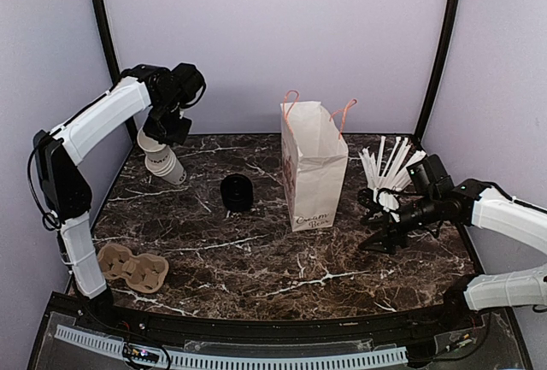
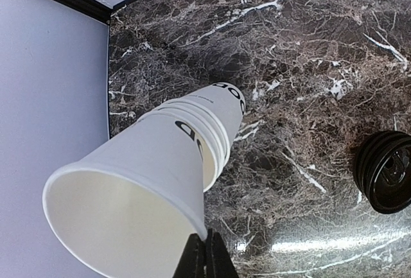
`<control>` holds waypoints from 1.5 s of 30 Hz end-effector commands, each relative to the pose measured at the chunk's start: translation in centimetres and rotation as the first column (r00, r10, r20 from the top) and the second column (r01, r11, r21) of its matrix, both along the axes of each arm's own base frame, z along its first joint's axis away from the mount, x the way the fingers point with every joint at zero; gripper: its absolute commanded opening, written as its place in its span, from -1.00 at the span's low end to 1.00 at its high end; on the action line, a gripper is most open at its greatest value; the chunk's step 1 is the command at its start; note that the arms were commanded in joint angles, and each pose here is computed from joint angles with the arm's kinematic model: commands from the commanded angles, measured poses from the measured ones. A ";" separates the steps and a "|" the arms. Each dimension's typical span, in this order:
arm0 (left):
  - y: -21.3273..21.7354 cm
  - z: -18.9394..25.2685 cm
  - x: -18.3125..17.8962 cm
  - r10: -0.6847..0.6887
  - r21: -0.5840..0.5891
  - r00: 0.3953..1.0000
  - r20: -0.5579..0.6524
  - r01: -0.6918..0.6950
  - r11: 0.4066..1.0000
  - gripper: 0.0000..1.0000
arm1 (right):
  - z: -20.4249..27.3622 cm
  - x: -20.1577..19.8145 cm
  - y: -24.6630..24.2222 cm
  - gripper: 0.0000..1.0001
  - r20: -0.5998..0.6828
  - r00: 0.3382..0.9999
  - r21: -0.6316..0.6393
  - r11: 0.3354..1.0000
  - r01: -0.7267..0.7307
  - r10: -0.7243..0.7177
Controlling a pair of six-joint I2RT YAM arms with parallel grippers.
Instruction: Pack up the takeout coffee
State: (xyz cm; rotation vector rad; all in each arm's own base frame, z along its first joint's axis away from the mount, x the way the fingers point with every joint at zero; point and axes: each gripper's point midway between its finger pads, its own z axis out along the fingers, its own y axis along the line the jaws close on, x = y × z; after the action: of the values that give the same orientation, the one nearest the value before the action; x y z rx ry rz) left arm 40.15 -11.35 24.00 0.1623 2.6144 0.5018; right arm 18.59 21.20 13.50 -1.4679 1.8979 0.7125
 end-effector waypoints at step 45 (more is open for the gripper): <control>-16.9 2.8 -13.5 -0.604 -0.232 0.796 -0.028 0.583 0.779 -1.00 | -0.6 0.8 -0.6 0.48 0.002 0.999 -0.012 0.999 0.036 -0.036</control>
State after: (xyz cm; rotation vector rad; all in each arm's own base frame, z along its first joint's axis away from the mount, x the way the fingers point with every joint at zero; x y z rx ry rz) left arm 32.55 -29.20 27.81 0.8142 2.4091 0.0310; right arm 19.13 20.64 13.09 -1.4468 1.9269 0.6880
